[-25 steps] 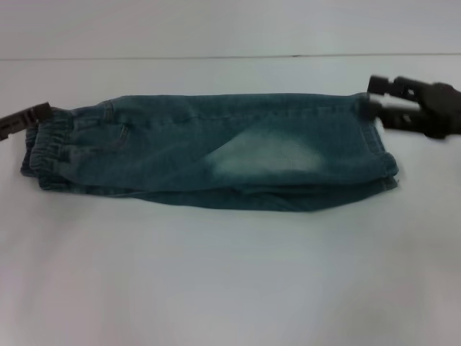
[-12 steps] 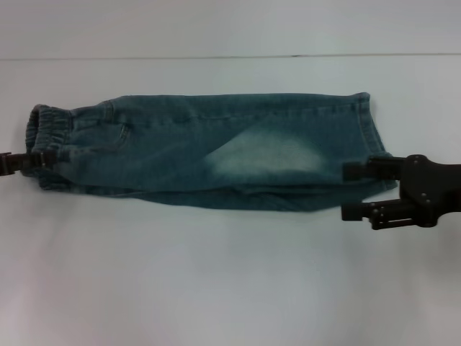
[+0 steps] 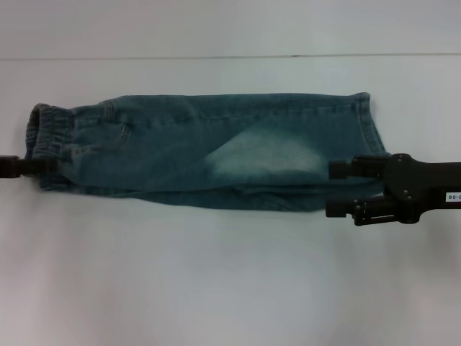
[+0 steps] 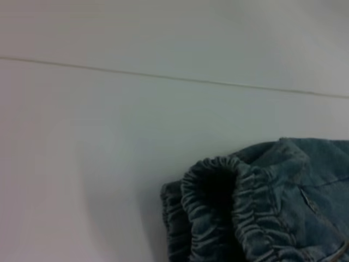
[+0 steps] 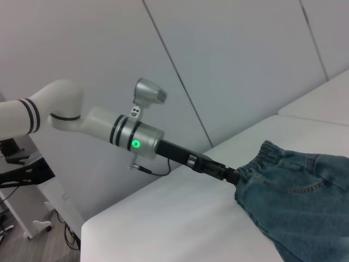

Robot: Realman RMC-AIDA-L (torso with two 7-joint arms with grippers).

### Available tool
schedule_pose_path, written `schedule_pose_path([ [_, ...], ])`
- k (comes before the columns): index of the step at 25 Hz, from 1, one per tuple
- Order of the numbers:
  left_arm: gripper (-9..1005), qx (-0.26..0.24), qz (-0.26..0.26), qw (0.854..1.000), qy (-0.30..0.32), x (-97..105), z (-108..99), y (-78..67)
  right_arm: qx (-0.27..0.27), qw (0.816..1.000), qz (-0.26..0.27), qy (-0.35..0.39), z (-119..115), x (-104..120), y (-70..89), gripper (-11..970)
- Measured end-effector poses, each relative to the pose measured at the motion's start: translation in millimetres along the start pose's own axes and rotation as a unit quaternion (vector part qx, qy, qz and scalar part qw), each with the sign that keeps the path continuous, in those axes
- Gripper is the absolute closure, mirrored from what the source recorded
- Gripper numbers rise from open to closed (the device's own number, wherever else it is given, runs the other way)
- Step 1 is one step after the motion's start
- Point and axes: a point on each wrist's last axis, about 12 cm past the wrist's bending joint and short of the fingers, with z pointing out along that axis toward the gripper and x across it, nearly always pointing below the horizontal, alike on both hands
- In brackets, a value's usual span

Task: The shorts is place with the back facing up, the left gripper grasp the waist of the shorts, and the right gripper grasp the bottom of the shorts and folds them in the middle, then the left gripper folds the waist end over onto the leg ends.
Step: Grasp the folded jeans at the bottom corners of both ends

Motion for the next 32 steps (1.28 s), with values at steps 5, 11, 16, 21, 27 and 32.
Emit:
schedule_pose_path([
  [5,55,-0.013,0.022,1.000,0.002,-8.0,14.5,-8.7,0.001,1.000,0.003,-0.001,3.0,-0.7,-1.8,12],
  [11,57,-0.031,0.035,0.999,0.006,-11.1,22.5,-9.2,0.000,1.000,0.010,-0.004,8.2,0.0,-3.1,12],
  [16,58,-0.040,0.038,0.998,0.018,-7.2,25.5,-7.4,0.003,1.000,0.010,-0.005,11.3,-0.3,-4.2,13],
  [21,71,-0.042,0.038,0.998,0.018,-7.0,25.7,-7.1,0.008,1.000,0.006,-0.004,14.0,-3.5,-6.6,13],
  [27,95,-0.031,0.045,0.998,0.019,-7.7,26.7,-11.4,0.015,1.000,0.004,-0.006,16.3,-6.1,-9.3,13],
  [32,200,-0.030,0.045,0.999,0.003,-8.2,26.2,-13.3,0.016,1.000,0.006,-0.006,17.8,-6.2,-10.3,12],
])
